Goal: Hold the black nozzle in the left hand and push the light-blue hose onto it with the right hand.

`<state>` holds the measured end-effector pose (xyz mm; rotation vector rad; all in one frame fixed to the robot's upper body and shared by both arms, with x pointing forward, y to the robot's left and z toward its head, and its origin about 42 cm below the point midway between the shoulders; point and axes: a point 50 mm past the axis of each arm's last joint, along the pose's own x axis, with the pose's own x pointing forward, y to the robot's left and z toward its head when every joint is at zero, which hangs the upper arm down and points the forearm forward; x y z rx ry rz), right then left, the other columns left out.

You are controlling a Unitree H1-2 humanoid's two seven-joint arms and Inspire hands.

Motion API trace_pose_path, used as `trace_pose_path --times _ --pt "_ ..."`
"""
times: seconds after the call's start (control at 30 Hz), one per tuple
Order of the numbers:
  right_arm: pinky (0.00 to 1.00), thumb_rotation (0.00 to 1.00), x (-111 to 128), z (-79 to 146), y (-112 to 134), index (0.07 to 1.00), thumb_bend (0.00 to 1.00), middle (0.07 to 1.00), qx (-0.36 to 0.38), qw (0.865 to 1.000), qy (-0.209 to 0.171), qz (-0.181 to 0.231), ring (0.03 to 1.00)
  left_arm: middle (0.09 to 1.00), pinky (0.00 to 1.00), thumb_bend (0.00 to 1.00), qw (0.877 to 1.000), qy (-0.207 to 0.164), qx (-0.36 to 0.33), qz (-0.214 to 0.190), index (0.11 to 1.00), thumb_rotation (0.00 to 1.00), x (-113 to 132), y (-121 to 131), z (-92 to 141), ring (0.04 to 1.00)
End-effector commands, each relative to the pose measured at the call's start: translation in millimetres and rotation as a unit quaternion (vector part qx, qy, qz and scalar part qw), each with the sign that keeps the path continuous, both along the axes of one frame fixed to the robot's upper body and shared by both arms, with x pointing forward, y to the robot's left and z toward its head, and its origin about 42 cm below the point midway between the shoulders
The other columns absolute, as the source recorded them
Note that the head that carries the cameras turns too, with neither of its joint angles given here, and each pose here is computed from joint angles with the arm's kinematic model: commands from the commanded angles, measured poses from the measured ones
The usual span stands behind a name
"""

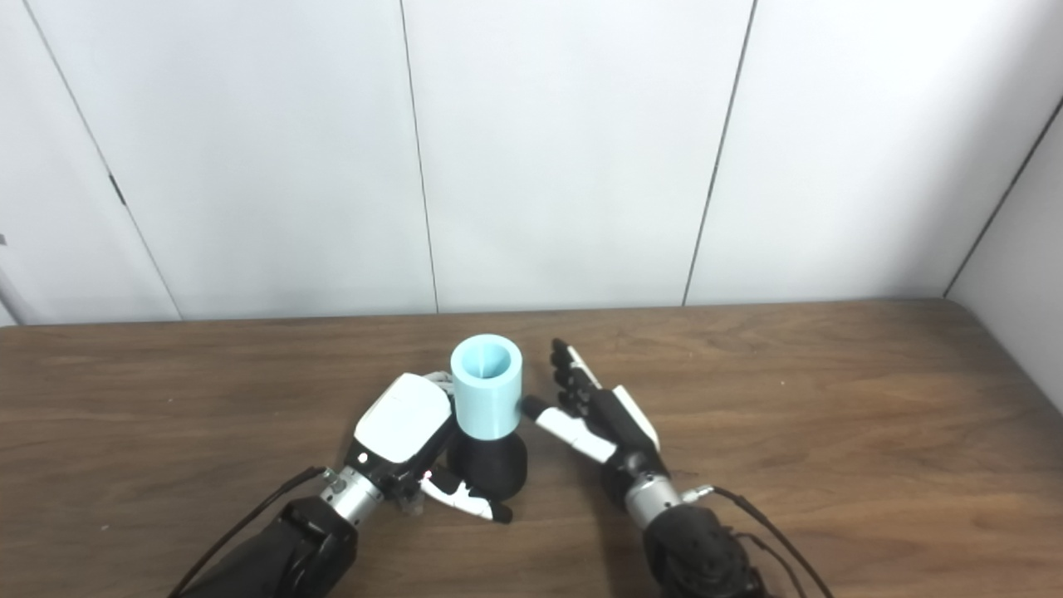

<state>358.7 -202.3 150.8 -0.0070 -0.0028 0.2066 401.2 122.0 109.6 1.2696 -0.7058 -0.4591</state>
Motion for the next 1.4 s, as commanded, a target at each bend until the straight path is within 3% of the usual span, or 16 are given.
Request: trace_pose_path --times 0.0,0.13,0.3,0.4,0.47,0.57,0.8,0.9,1.0,1.2,1.37 --pt "1.0 0.53 12.0 34.6 -8.6 1.0 1.0 1.0 0.025 0.995 -0.096 0.0 1.0 0.41 0.67 0.5 0.984 0.159 0.074 -0.027 0.519 0.0 -98.4 4.6 -116.1 0.469" --pt "1.0 0.55 12.3 41.4 -17.5 1.0 1.0 1.0 0.014 0.993 -0.116 0.006 1.0 0.414 0.67 0.5 0.984 0.162 0.075 -0.028 0.511 0.0 -97.3 5.0 -117.4 0.48" --pt "1.0 0.58 6.6 59.1 -23.4 1.0 1.0 1.0 -0.019 0.988 -0.148 0.048 1.0 0.426 0.66 0.5 0.984 0.16 0.075 -0.029 0.524 0.0 -96.2 3.4 -115.7 0.476" --pt "1.0 0.64 2.8 72.6 -23.8 1.0 1.0 1.0 -0.061 0.978 -0.196 0.037 1.0 0.42 0.67 0.5 0.983 0.165 0.076 -0.028 0.507 0.0 -95.8 2.6 -116.3 0.476" --pt "0.98 0.74 0.0 84.4 -23.4 1.0 1.0 1.0 -0.104 0.966 -0.237 0.025 1.0 0.425 0.67 0.5 0.983 0.167 0.073 -0.027 0.518 0.0 -95.6 1.9 -115.5 0.472" --pt "0.99 0.86 -8.2 112.1 -20.5 1.0 1.0 1.0 -0.178 0.936 -0.301 0.031 1.0 0.417 0.68 0.5 0.983 0.171 0.068 -0.025 0.52 0.0 -95.5 1.4 -115.6 0.466" --pt "1.0 0.87 -28.4 147.2 -5.7 0.985 0.93 0.988 -0.305 0.865 -0.397 0.045 1.0 0.411 0.67 0.5 0.983 0.17 0.068 -0.026 0.499 0.0 -95.0 1.4 -116.9 0.461" --pt "1.0 0.84 -35.8 157.0 1.9 0.986 0.9 0.999 -0.336 0.844 -0.415 0.049 1.0 0.418 0.68 0.5 0.982 0.171 0.07 -0.026 0.505 0.0 -94.9 2.0 -116.5 0.465" --pt "1.0 0.82 -42.1 165.6 9.7 0.979 0.89 1.0 -0.352 0.833 -0.423 0.057 1.0 0.415 0.68 0.5 0.982 0.172 0.071 -0.026 0.506 0.0 -94.7 2.4 -116.0 0.465" --pt "1.0 0.86 -51.1 178.8 22.9 0.951 0.9 1.0 -0.405 0.8 -0.436 0.071 1.0 0.41 0.67 0.5 0.983 0.167 0.072 -0.027 0.505 0.0 -94.9 2.9 -116.0 0.465" --pt "1.0 0.81 -52.9 180.5 27.5 0.912 0.9 0.985 -0.429 0.783 -0.444 0.076 1.0 0.414 0.68 0.5 0.983 0.169 0.071 -0.028 0.51 0.0 -94.6 2.8 -115.1 0.464"
